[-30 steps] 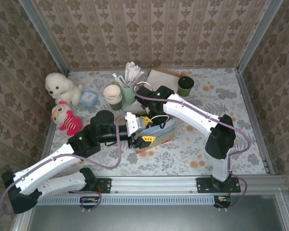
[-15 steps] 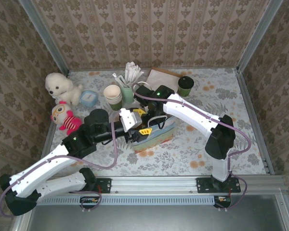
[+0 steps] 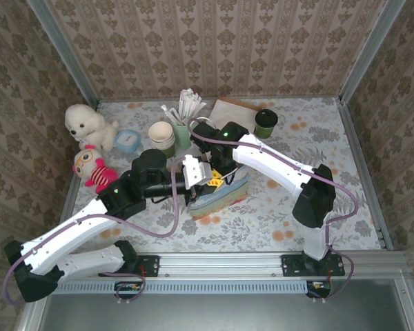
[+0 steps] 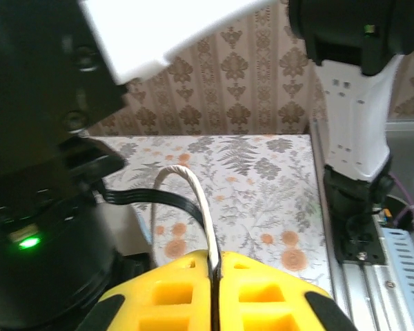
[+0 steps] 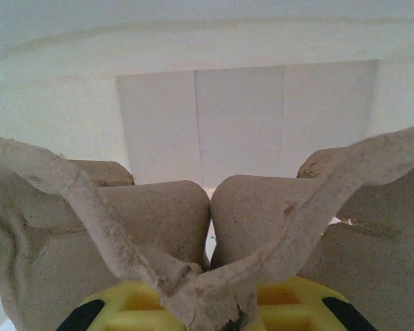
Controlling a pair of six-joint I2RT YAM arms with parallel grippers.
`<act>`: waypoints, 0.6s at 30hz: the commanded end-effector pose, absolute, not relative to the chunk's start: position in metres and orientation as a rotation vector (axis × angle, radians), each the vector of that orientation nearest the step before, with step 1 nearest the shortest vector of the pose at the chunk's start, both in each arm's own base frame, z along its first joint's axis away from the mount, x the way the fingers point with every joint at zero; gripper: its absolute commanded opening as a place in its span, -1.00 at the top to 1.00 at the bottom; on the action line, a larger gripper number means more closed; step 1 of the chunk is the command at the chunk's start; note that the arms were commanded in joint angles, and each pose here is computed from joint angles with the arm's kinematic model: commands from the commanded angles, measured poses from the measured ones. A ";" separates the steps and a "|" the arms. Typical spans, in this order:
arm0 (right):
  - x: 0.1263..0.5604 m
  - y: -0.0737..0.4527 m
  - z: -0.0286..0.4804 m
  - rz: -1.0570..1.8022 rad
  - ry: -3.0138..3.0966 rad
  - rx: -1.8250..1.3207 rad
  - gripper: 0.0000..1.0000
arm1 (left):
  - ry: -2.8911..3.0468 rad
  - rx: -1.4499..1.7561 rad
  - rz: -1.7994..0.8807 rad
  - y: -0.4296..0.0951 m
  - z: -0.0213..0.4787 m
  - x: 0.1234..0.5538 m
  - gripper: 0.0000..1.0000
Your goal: Pack the takeout coffee
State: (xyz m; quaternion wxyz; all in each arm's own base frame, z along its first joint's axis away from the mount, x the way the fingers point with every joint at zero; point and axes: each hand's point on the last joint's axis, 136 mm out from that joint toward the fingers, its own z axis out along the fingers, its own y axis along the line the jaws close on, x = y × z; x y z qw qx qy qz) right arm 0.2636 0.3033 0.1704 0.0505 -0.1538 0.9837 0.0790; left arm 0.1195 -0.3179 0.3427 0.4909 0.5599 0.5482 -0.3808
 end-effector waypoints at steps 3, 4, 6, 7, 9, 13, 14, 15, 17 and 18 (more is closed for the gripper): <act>0.254 0.313 0.157 0.248 3.084 -0.466 0.64 | 1.249 1.516 -1.017 -0.317 0.350 0.092 0.96; 0.253 0.313 0.154 0.241 3.100 -0.465 0.64 | 1.249 1.527 -1.005 -0.317 0.349 0.093 0.96; 0.251 0.311 0.146 0.213 3.126 -0.462 0.64 | 1.238 1.537 -0.986 -0.317 0.349 0.094 0.96; 0.250 0.312 0.143 0.205 3.132 -0.466 0.64 | 1.229 1.543 -0.986 -0.317 0.350 0.094 0.95; 0.249 0.315 0.139 0.210 3.136 -0.479 0.65 | 1.212 1.548 -0.991 -0.316 0.351 0.092 0.88; 0.252 0.320 0.135 0.234 3.117 -0.487 0.65 | 1.225 1.524 -0.987 -0.312 0.351 0.096 0.73; 0.253 0.321 0.135 0.241 3.111 -0.489 0.65 | 1.233 1.508 -0.984 -0.311 0.351 0.098 0.64; 0.252 0.323 0.134 0.251 3.110 -0.500 0.65 | 1.237 1.493 -0.985 -0.310 0.351 0.100 0.60; 0.251 0.323 0.136 0.255 3.104 -0.523 0.65 | 1.235 1.475 -0.996 -0.307 0.354 0.101 0.53; 0.252 0.322 0.137 0.245 3.092 -0.532 0.65 | 1.244 1.467 -0.995 -0.305 0.354 0.102 0.50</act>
